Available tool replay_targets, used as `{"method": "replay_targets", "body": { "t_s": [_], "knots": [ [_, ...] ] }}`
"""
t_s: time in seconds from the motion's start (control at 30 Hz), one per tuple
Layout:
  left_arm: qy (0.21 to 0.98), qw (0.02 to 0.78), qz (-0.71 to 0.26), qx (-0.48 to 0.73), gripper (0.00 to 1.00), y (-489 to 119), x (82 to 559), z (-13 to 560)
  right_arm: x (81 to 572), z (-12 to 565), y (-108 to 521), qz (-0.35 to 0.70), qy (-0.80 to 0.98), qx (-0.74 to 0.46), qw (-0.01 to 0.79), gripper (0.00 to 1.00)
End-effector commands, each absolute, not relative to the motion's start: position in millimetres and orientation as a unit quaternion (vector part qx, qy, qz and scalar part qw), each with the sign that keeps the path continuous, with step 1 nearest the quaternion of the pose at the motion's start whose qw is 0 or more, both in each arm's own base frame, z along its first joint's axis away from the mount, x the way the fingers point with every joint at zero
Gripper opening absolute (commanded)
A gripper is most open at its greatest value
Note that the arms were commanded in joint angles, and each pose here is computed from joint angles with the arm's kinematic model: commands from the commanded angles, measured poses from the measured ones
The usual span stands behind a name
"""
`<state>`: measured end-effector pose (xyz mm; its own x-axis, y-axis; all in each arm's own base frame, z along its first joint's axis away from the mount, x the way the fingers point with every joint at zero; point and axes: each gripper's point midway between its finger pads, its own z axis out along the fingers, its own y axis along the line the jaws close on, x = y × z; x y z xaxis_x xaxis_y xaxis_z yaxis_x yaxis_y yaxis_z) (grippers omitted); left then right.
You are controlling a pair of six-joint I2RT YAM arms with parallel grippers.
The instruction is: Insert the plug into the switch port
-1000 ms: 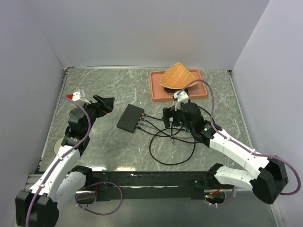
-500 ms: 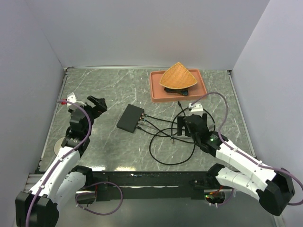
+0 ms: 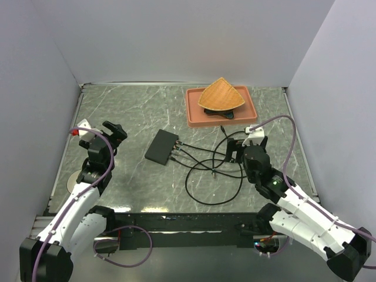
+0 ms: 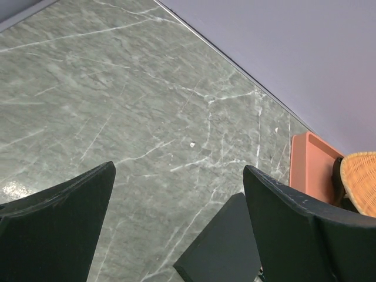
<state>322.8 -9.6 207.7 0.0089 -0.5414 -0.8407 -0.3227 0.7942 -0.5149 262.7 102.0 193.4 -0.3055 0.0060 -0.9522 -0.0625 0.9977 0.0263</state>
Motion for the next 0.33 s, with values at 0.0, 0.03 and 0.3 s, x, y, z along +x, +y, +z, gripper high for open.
{"method": "replay_targets", "body": {
  "t_s": [0.0, 0.03, 0.3],
  "knots": [
    [0.683, 0.653, -0.07, -0.32, 0.96, 0, 322, 215, 275, 227, 105, 0.02, 0.758, -0.047, 0.65, 0.99],
    [0.683, 0.654, -0.066, -0.32, 0.96, 1, 322, 214, 278, 231, 105, 0.018, 0.75, -0.043, 0.66, 0.99],
    [0.686, 0.666, -0.021, -0.291, 0.97, 10, 323, 208, 288, 236, 104, 0.021, 0.726, -0.045, 0.686, 0.99]
  ]
}}
